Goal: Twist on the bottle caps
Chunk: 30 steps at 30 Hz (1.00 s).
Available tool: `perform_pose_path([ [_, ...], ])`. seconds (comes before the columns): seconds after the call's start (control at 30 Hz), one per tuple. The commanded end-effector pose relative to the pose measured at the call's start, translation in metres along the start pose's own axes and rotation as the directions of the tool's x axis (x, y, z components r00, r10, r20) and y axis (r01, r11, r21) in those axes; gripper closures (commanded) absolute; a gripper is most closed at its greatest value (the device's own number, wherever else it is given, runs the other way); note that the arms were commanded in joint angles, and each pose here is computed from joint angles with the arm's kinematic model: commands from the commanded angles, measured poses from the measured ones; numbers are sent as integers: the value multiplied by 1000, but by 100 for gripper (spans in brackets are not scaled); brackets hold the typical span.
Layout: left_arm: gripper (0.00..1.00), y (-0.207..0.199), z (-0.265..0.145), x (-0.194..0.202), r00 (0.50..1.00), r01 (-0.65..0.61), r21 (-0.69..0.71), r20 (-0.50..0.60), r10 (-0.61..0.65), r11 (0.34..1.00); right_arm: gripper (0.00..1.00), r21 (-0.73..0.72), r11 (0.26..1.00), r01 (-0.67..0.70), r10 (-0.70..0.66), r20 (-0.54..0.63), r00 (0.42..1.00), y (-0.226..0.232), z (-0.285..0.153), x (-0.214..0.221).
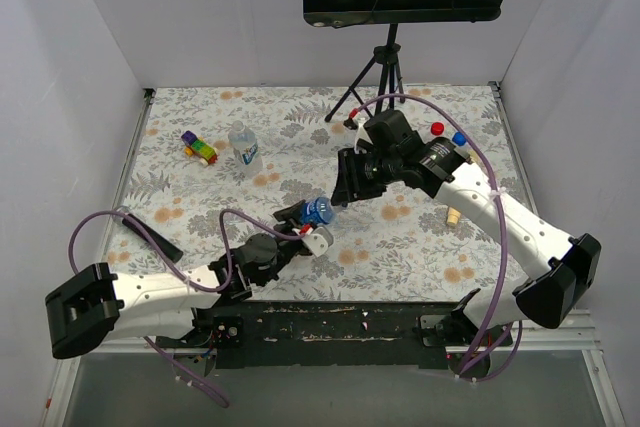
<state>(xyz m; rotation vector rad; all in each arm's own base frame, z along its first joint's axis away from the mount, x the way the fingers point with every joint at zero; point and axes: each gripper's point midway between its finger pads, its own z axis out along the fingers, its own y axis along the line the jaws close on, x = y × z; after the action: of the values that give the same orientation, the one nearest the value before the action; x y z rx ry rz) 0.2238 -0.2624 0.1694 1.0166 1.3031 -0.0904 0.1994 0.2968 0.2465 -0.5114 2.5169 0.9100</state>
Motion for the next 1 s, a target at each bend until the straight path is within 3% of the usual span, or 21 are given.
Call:
perform_pose_path([
  [0.0,59,21,11,-62,981,118,-48,163,-109,992,46,-6,997,71,-69,119,990,15,-16,-30],
  [0.17,60,11,20,-66,961,213,103,155,-227,972,29,-10,962,274,-266,208,941,39,-66,-60],
  [0.37,60,7,28,-68,927,308,301,118,-356,902,12,9,899,438,-418,319,851,55,-117,-73],
  [0.5,59,-6,20,-76,910,313,450,108,-400,836,12,13,782,624,-581,377,721,61,-134,-64],
  [0.7,58,-19,4,-92,881,311,646,80,-467,697,19,-127,485,865,-773,400,492,74,-133,-19],
  [0.8,58,-24,-5,-99,870,298,714,69,-488,634,20,-137,424,895,-808,390,442,69,-130,-8],
  [0.97,58,-29,-13,-106,861,280,764,68,-504,582,21,-165,362,918,-837,377,398,64,-121,2],
])
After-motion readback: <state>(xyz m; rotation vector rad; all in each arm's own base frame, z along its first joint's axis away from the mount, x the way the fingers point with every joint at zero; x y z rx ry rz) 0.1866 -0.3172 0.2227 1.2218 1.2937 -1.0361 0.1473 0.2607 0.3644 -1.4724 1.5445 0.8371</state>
